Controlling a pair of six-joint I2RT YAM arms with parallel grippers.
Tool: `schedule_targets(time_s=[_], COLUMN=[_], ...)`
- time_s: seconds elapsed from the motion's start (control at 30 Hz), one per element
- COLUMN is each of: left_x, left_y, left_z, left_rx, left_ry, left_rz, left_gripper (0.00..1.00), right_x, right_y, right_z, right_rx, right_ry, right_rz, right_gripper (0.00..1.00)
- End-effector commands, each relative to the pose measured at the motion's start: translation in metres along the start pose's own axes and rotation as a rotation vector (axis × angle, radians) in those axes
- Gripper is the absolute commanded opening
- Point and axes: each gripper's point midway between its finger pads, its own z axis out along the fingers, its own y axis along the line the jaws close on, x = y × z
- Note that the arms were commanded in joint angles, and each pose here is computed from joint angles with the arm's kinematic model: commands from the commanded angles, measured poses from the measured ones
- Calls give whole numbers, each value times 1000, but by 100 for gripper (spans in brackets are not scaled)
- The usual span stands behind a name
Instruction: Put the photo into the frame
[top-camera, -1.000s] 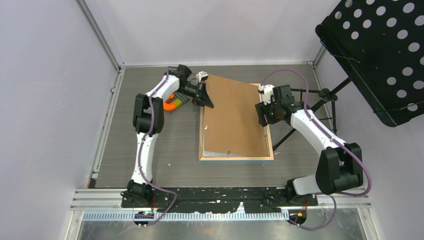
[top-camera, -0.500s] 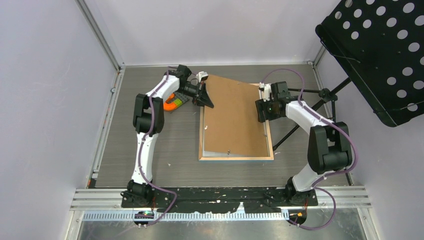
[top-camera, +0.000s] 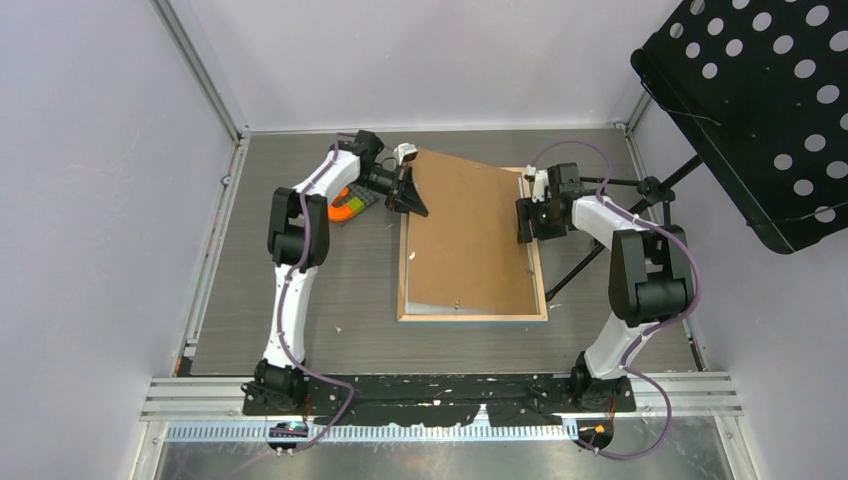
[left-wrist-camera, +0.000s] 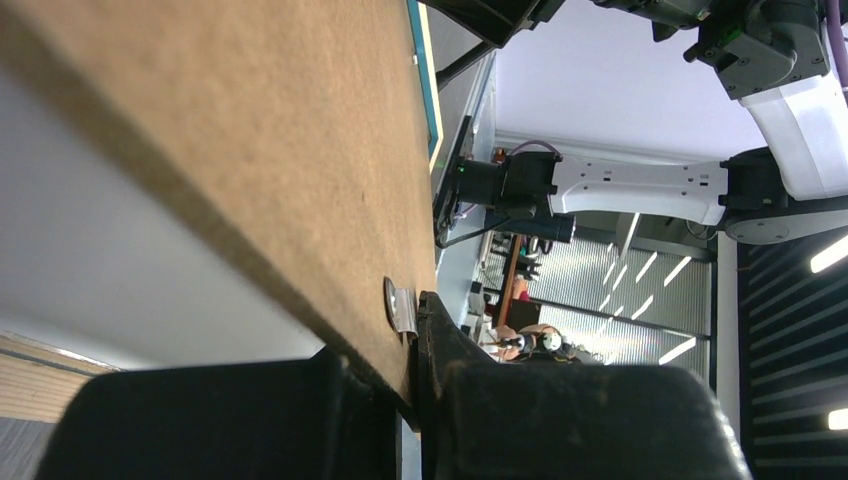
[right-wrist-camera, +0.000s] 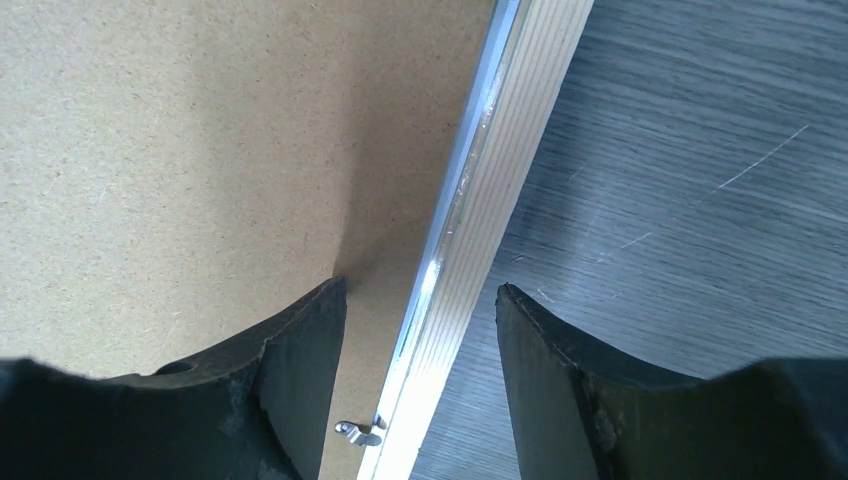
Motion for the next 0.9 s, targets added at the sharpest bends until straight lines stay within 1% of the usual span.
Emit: schedule_targets(time_s=[0.0, 0.43, 0.87], left_x=[-1, 0, -2], left_y=[-11, 10, 31], left_z=[4, 10, 14], left_rx=[48, 26, -11], left_ry=[16, 25, 29], left_rz=[78, 40, 56], left_gripper=[0, 0, 0], right_x=[-23, -16, -13], right_y=[7, 14, 22], right_z=[-2, 8, 10], right_rx=[-47, -95, -143], right_ry=[-61, -35, -23], right_rz=[9, 28, 40], right_gripper=[63, 63, 63])
